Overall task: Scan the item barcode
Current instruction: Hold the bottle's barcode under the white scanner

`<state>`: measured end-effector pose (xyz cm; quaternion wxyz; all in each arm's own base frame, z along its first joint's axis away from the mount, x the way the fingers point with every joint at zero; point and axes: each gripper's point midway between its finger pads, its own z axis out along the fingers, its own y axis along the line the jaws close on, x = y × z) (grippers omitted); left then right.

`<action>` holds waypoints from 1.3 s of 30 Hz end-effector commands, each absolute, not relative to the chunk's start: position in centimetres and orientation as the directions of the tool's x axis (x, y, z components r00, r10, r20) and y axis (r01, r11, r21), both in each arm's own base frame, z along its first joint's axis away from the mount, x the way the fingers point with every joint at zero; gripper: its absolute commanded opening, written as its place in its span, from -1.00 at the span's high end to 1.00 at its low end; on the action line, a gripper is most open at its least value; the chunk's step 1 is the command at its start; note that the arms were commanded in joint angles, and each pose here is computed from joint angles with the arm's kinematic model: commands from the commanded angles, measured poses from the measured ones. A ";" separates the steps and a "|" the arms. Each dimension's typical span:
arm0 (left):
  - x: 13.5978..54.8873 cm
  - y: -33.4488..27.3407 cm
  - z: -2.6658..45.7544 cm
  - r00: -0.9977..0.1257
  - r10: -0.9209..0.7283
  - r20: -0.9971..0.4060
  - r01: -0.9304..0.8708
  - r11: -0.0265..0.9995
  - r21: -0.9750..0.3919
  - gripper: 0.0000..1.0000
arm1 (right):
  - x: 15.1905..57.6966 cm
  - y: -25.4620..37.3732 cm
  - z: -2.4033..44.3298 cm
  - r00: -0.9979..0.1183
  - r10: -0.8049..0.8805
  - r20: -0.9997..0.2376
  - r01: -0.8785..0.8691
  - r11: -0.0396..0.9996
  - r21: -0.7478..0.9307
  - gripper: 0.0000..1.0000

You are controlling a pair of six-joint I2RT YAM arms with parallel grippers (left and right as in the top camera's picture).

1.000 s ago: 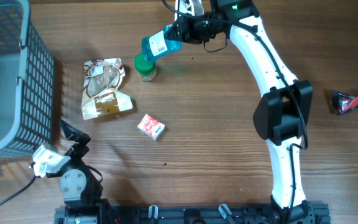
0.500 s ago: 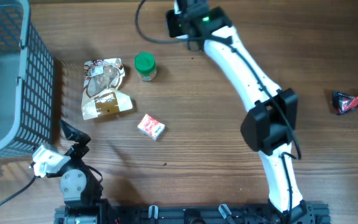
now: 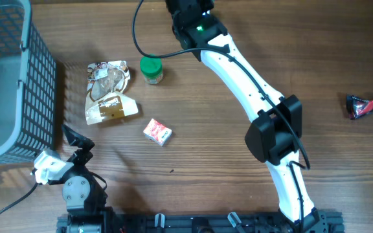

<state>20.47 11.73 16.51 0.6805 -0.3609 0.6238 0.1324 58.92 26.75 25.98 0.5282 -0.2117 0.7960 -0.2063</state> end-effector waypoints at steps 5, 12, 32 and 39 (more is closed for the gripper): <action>20.3 11.9 16.5 0.188 -0.267 -0.945 -0.639 0.698 -0.324 -1.00 | 61.7 24.9 26.4 -0.318 -0.689 -0.651 0.054 0.672 -0.738 0.81; 20.3 11.9 16.4 0.188 -0.267 -0.945 -0.639 0.698 -0.324 -1.00 | 63.3 25.2 21.2 -0.351 -0.763 -0.543 0.046 0.565 -0.824 0.81; 20.3 11.9 16.4 0.187 -0.267 -0.945 -0.639 0.698 -0.323 -1.00 | 64.3 27.7 16.0 -0.308 -0.836 -0.455 0.047 0.465 -0.884 0.69; 20.3 11.9 16.4 0.187 -0.267 -0.945 -0.639 0.698 -0.323 -1.00 | 63.4 29.7 16.3 -0.275 -0.848 -0.452 0.051 0.457 -0.888 0.68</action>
